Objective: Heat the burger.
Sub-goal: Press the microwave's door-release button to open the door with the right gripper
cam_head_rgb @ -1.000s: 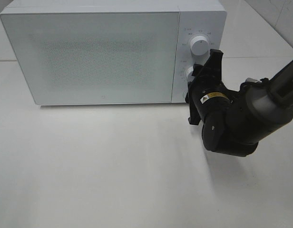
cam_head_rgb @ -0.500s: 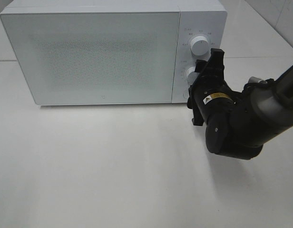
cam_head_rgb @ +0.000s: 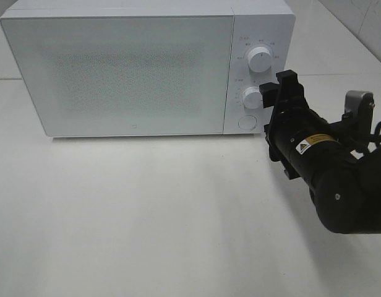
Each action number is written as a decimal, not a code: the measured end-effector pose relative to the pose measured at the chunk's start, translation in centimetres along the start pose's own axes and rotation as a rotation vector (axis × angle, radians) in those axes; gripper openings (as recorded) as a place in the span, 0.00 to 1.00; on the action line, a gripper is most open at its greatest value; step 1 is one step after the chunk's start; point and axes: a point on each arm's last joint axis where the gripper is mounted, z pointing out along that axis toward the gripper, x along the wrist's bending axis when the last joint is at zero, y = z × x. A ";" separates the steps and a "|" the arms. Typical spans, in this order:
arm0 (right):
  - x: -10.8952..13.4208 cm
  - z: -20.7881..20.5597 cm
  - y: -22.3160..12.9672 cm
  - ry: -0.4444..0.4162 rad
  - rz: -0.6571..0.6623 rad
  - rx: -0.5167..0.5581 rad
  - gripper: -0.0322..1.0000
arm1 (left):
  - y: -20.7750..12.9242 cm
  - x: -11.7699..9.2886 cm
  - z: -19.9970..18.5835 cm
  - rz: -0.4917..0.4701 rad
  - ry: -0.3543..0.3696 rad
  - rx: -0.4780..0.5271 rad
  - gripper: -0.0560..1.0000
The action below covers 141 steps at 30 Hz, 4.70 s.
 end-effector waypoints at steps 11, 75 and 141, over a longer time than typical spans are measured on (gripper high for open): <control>2.1 -2.4 1.7 -0.177 -0.687 0.246 0.73 | 0.0 0.0 0.0 0.000 0.000 0.000 0.98; 8.8 -30.1 12.1 -0.056 -1.347 0.347 0.77 | 0.0 0.0 0.0 0.000 0.000 0.000 0.98; 8.2 -13.7 12.6 -0.054 -1.278 0.072 0.77 | 0.0 0.0 0.0 0.000 0.000 0.000 0.98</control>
